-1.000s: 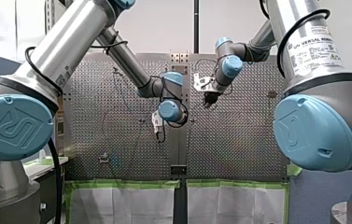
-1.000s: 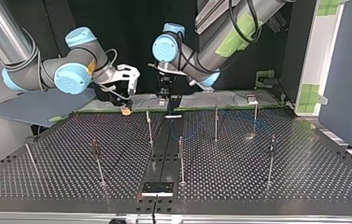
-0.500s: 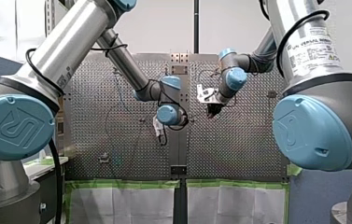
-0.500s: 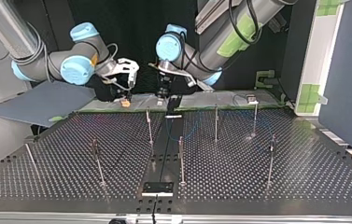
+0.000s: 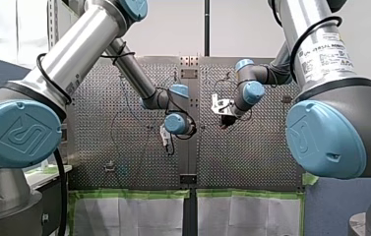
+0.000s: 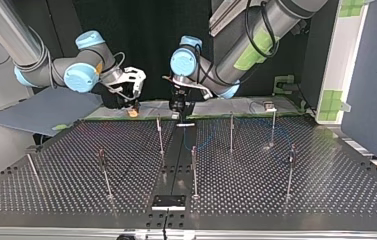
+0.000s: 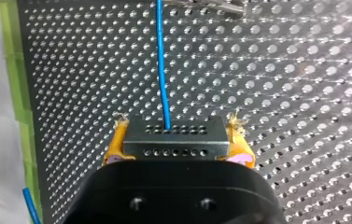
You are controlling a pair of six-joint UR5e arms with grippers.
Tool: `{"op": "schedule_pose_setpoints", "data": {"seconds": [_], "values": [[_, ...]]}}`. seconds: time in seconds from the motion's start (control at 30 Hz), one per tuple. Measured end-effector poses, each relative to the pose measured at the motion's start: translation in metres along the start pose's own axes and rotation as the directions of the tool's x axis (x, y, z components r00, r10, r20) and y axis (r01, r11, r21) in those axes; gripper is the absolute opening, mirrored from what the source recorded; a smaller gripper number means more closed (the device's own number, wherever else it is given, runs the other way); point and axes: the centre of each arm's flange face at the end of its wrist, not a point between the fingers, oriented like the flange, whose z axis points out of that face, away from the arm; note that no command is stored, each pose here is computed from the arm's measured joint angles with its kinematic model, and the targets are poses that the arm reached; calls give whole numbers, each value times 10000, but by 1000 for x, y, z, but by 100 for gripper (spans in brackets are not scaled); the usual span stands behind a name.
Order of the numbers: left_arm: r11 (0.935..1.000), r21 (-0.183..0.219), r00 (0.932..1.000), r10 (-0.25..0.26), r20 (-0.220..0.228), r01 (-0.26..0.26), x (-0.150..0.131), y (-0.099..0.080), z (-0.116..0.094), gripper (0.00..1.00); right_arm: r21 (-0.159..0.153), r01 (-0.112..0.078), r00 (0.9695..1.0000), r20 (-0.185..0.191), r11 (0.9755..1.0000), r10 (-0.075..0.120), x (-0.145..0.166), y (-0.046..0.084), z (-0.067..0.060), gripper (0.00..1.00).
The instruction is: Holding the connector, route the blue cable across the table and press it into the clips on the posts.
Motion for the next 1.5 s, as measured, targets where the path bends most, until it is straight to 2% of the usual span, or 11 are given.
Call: {"op": "schedule_pose_setpoints", "data": {"seconds": [0.1,0.2,0.43,0.63,0.87,1.1,1.3,1.5], "values": [[10000,57,10000,-19,46,19,-1,1,2,2,62,-28,10000,-78,10000,29,1,1,2,0],[9998,197,9999,-49,106,47,-2,1,4,2,50,-31,9999,-120,10000,31,-1,6,9,0],[9995,286,9996,-130,260,123,-6,3,9,2,18,-125,9999,75,9999,125,-13,15,28,0],[9996,285,10000,-40,32,39,4,3,14,2,171,-191,9997,122,9997,189,-17,18,39,0],[9997,237,10000,-33,-69,35,17,6,33,2,172,-240,9997,29,9996,239,-12,24,43,0],[9999,158,9999,-62,110,60,0,7,53,2,192,-243,9997,-96,9995,245,-6,28,47,0],[9998,185,9996,-45,294,39,-14,12,65,2,159,-268,9995,-137,9995,270,-5,35,57,0],[9998,202,9995,6,304,-12,-19,20,77,2,145,-319,9987,-389,9994,325,8,39,64,0]]}}
